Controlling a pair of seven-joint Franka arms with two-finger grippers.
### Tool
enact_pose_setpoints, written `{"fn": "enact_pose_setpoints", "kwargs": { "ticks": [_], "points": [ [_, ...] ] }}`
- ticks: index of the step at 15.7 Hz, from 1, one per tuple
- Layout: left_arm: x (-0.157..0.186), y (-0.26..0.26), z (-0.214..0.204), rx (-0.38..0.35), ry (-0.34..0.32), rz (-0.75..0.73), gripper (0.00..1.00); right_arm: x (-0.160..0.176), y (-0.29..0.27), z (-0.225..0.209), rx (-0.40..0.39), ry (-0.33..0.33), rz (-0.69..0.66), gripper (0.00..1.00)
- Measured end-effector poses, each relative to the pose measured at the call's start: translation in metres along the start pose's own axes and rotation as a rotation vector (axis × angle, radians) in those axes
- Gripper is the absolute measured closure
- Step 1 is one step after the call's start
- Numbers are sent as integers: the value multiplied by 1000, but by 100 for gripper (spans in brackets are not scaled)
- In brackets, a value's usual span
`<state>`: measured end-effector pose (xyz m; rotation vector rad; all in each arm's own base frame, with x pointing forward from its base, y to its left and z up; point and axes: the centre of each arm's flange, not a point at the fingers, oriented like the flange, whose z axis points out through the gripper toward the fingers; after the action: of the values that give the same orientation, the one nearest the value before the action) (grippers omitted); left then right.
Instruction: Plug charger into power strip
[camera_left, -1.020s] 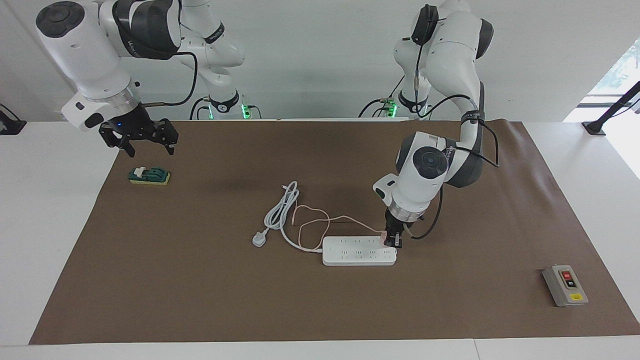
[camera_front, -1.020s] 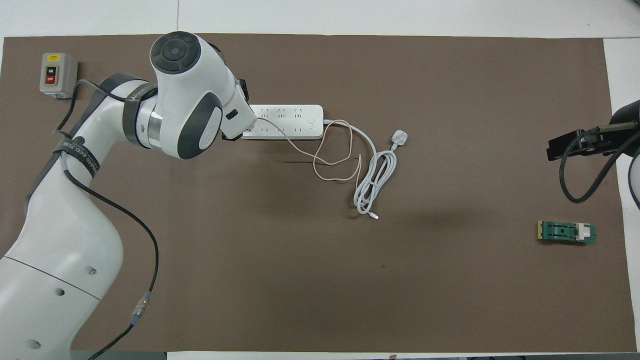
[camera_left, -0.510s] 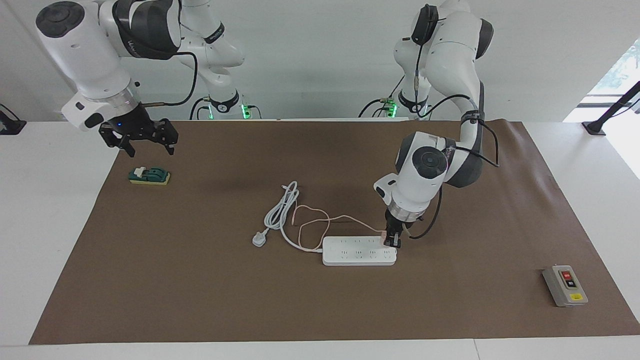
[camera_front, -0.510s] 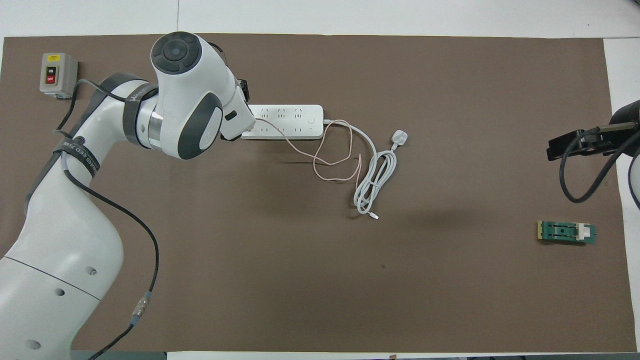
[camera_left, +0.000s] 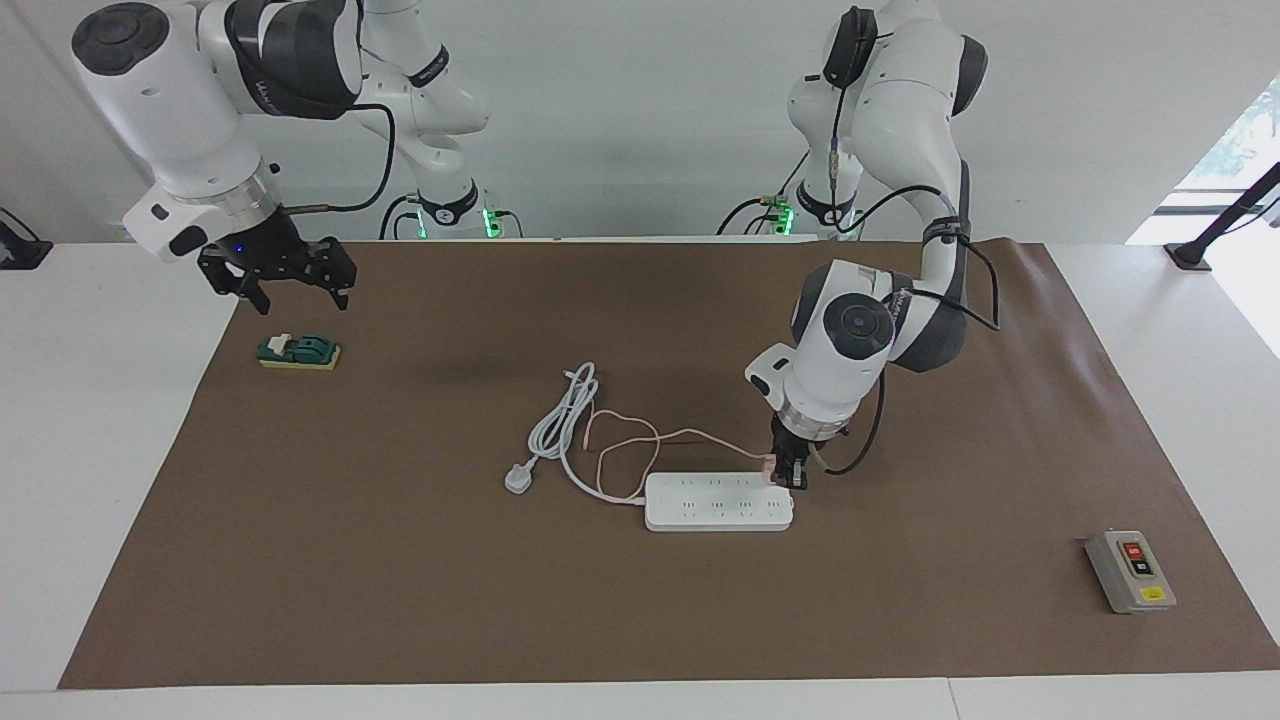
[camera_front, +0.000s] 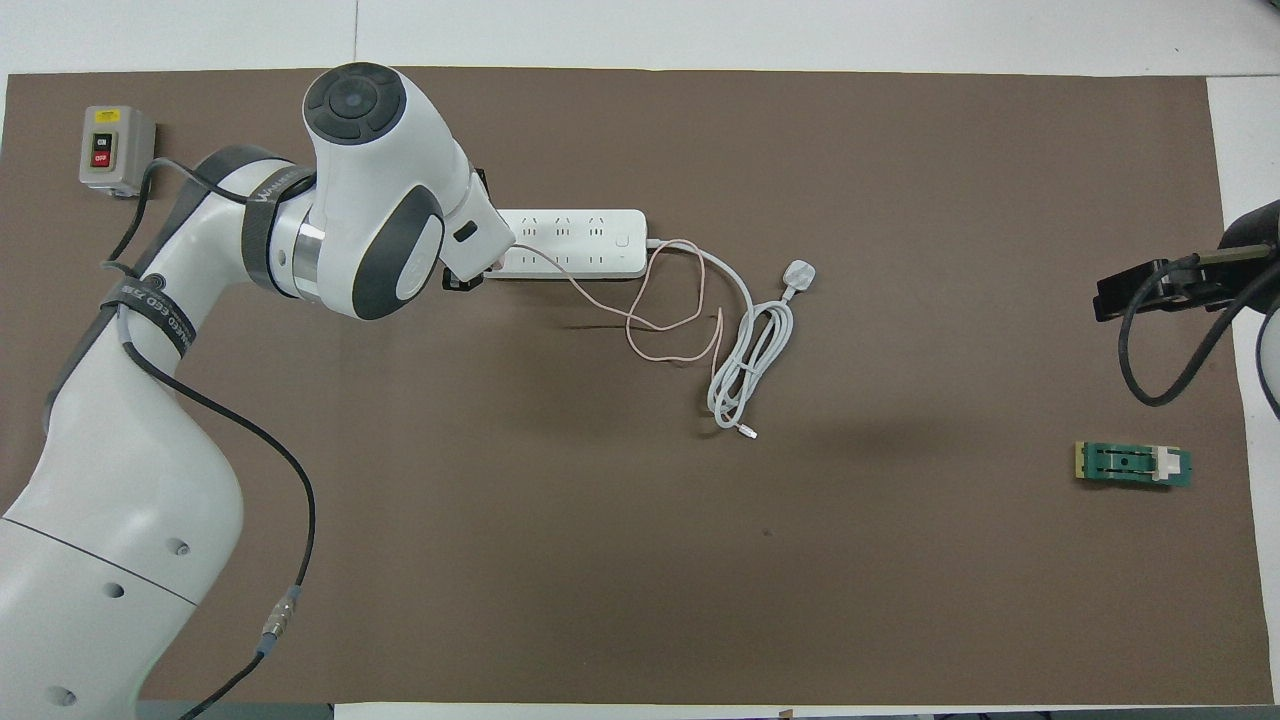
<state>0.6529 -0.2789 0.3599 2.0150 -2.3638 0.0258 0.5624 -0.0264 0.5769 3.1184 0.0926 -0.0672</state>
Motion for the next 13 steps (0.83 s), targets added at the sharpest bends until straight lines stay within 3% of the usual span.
{"fn": "enact_pose_setpoints", "kwargs": {
  "ticks": [13],
  "points": [
    [-1,-1,0,13,2,15,99,0,0,0,0,0,0,0]
  ]
}}
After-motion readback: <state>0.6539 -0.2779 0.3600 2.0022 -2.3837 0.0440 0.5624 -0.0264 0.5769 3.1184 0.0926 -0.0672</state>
